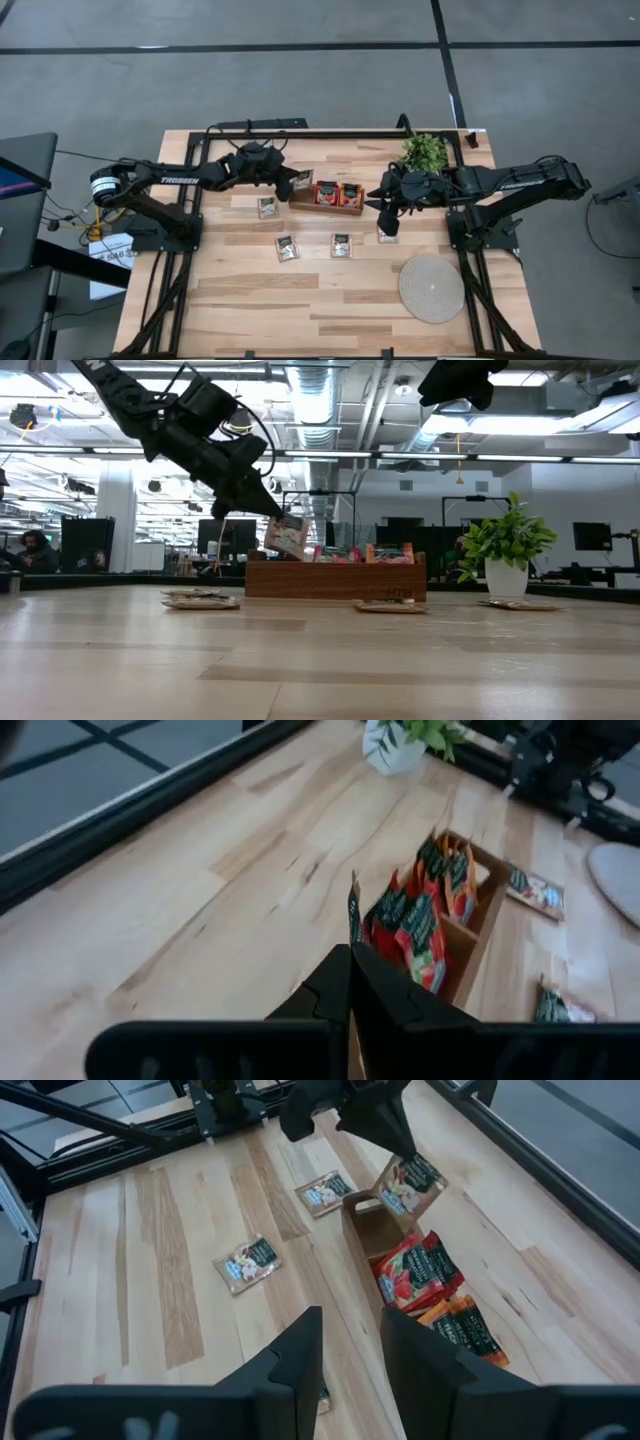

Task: Pick & Place Tea
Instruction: Put the brown tea bag into the left section of the wooden organizer

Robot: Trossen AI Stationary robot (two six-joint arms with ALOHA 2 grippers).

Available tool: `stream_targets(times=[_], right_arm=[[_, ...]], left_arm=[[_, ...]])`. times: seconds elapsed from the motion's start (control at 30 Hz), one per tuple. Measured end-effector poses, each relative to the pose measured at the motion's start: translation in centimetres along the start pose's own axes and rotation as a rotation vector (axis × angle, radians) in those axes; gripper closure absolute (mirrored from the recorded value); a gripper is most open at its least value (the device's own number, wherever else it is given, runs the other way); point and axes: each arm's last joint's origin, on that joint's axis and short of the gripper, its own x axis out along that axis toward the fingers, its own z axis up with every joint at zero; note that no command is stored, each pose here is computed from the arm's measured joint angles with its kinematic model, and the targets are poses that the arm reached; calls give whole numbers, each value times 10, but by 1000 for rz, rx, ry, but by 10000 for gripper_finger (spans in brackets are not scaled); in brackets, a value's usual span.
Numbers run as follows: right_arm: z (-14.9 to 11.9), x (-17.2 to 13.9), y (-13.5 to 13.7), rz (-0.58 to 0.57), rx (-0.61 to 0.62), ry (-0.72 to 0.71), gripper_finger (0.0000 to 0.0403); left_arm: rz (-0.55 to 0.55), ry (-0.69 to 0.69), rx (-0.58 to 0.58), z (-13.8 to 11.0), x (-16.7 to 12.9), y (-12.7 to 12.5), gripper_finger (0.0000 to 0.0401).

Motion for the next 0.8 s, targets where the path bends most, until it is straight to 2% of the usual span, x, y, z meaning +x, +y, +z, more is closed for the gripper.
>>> stream_targets(times=[0.23, 0.5, 0.8], right_arm=[[0, 0, 0, 0, 37, 0, 306], [0, 0, 0, 1, 45, 0, 306], [0, 0, 0, 1, 54, 0, 306]], left_arm=[[-47, -52, 16, -7, -2, 2, 401], [-76, -56, 34, -6, -2, 10, 401], [-90, -26, 47, -15, 10, 14, 401]])
